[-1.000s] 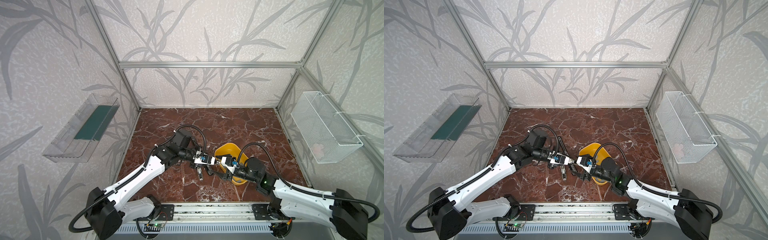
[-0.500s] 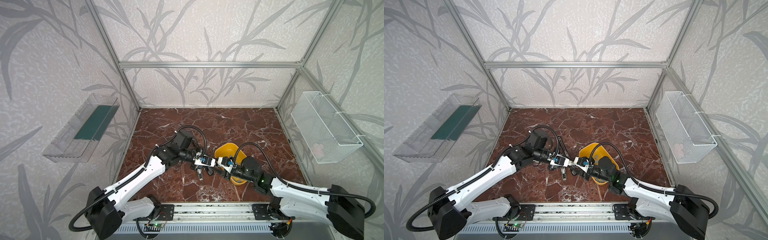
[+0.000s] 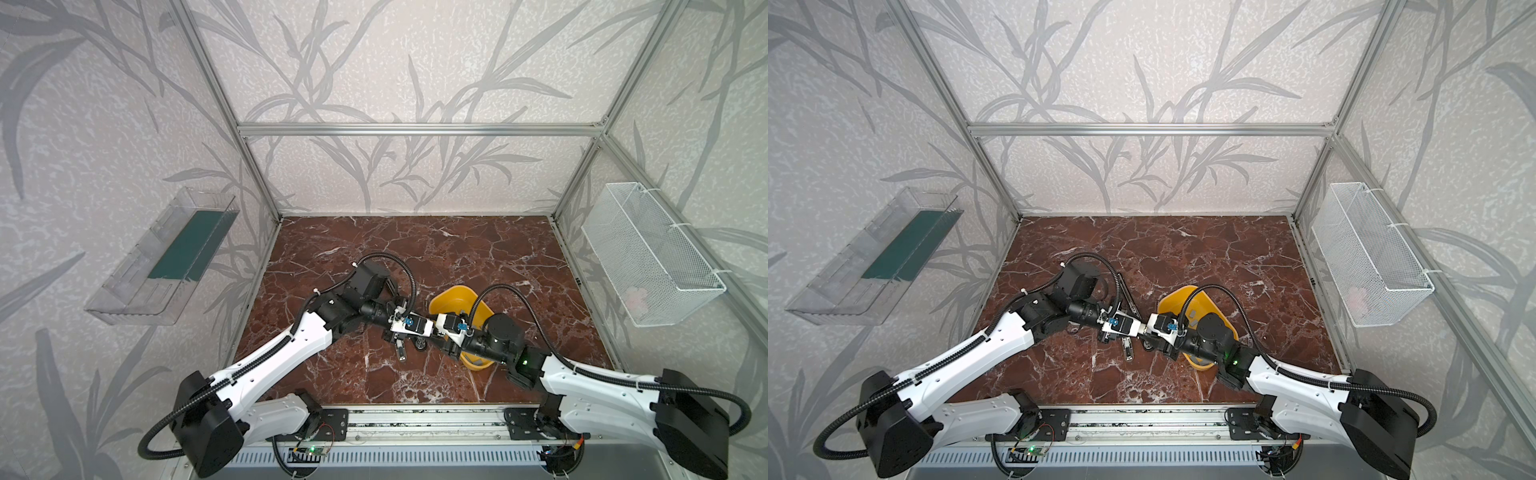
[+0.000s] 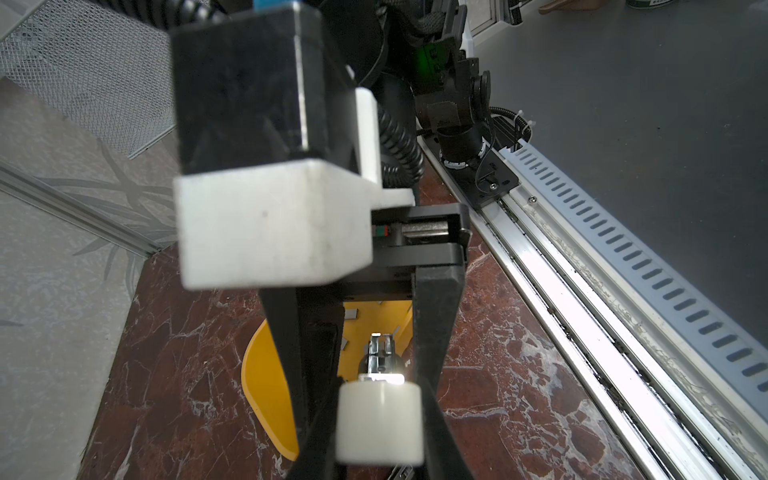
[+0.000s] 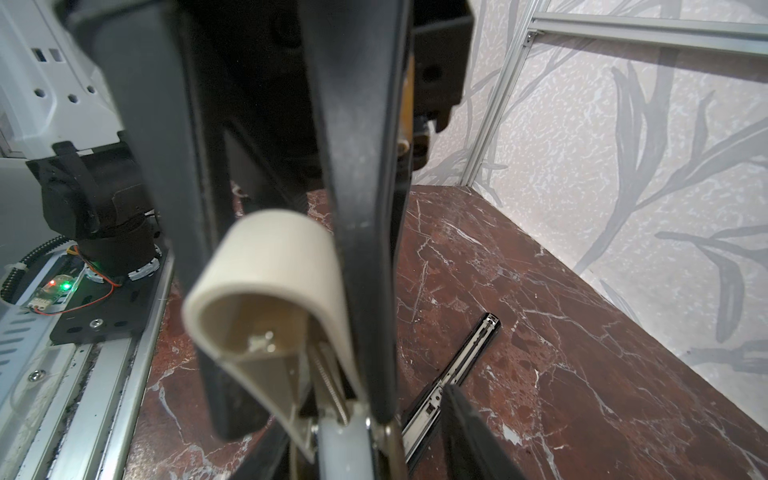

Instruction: Load the staples into the stapler

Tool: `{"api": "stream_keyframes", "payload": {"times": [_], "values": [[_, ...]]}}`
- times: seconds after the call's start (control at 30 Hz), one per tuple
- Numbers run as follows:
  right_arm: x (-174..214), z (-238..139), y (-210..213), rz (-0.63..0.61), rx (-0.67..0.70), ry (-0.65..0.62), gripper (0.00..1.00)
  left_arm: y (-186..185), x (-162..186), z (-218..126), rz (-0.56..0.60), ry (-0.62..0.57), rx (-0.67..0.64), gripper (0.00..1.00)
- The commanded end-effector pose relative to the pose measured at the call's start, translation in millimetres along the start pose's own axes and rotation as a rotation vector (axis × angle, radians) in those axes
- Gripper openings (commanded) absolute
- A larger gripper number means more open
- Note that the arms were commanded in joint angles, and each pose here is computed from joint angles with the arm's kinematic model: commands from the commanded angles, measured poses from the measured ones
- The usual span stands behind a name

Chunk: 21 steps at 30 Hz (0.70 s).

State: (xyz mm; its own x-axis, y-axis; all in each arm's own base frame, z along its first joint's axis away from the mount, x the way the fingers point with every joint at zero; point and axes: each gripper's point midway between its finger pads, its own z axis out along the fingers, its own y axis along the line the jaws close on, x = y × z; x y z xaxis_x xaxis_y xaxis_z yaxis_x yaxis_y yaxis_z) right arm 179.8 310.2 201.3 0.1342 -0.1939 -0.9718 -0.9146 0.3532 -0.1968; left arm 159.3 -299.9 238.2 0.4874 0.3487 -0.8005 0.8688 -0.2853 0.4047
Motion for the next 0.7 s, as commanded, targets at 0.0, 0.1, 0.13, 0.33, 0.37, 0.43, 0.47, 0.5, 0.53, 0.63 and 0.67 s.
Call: {"api": "stream_keyframes", "payload": {"times": [0.0, 0.1, 0.13, 0.33, 0.37, 0.43, 0.47, 0.5, 0.53, 0.63, 0.67], "values": [[-10, -1, 0, -0.002, 0.004, -0.041, 0.40, 1, -5, -2, 0.029, -0.001, -0.004, 0.00], [-10, -1, 0, 0.000, 0.003, -0.042, 0.27, 2, -3, -2, 0.029, 0.009, -0.011, 0.00], [-11, -1, 0, 0.000, 0.003, -0.045, 0.22, 2, -3, -2, 0.032, 0.010, -0.015, 0.00], [-22, -2, -7, 0.116, 0.040, -0.088, 0.14, 25, -5, -10, 0.041, 0.020, -0.174, 0.09], [-25, -2, -10, 0.149, 0.060, -0.094, 0.13, 29, -4, -13, 0.051, 0.026, -0.211, 0.17], [-23, 0, -14, 0.193, 0.073, -0.046, 0.08, 40, -3, -20, 0.070, 0.028, -0.303, 0.30], [-25, 1, -14, 0.197, 0.070, -0.036, 0.04, 46, -3, -24, 0.074, 0.026, -0.345, 0.34], [-24, 3, -13, 0.194, 0.068, -0.020, 0.01, 53, -3, -30, 0.077, 0.024, -0.393, 0.37], [-24, 3, -12, 0.188, 0.074, -0.019, 0.00, 60, -1, -37, 0.071, 0.035, -0.446, 0.40], [-23, 2, -14, 0.163, 0.123, -0.029, 0.00, 82, 6, -58, 0.060, 0.076, -0.600, 0.43], [-23, 1, -16, 0.149, 0.145, -0.033, 0.00, 89, 9, -65, 0.054, 0.085, -0.650, 0.44]]}}
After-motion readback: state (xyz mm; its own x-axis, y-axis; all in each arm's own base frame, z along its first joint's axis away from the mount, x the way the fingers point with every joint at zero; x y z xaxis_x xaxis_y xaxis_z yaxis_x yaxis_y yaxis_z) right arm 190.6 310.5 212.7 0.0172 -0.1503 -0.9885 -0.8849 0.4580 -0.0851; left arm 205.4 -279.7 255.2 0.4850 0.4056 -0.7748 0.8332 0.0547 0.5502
